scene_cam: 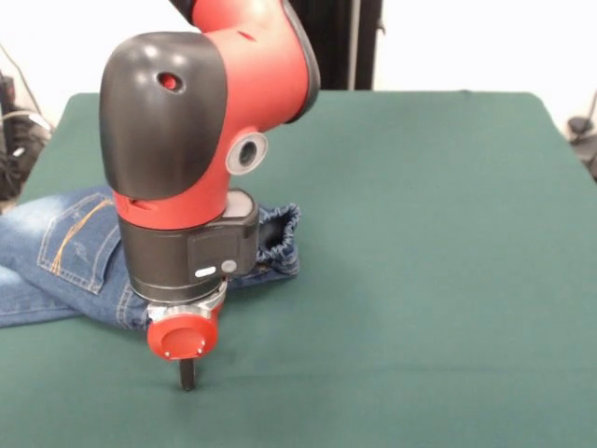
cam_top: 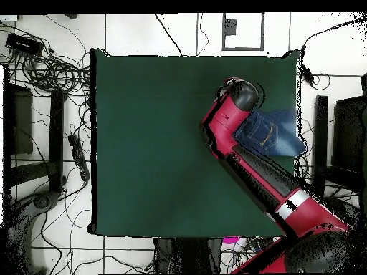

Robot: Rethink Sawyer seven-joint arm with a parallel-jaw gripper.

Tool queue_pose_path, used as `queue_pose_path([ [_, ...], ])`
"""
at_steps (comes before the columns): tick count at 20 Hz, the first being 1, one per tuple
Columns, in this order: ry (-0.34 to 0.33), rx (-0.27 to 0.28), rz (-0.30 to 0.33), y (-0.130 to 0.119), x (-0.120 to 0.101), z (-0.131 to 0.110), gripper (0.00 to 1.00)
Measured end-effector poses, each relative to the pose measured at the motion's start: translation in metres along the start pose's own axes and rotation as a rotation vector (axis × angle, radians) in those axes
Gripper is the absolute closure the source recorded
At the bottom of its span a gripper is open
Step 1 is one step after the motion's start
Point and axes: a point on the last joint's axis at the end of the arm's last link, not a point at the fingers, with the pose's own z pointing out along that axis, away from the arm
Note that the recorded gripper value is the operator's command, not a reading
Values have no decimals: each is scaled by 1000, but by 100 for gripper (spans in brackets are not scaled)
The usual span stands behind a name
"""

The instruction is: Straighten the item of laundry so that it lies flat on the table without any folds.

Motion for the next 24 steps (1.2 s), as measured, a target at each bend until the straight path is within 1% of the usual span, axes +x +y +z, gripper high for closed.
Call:
queue_pose_path([
  [6,-11,-19,-29,1,2,-1,100],
  [7,-15,-24,-36,2,3,-2,0],
  [10,-18,-40,-50,6,6,-5,0],
  [16,-24,-35,-49,4,3,-4,0],
  [20,-29,-27,-46,1,-1,-5,0],
  [24,-22,-7,-29,-5,-7,-9,0],
])
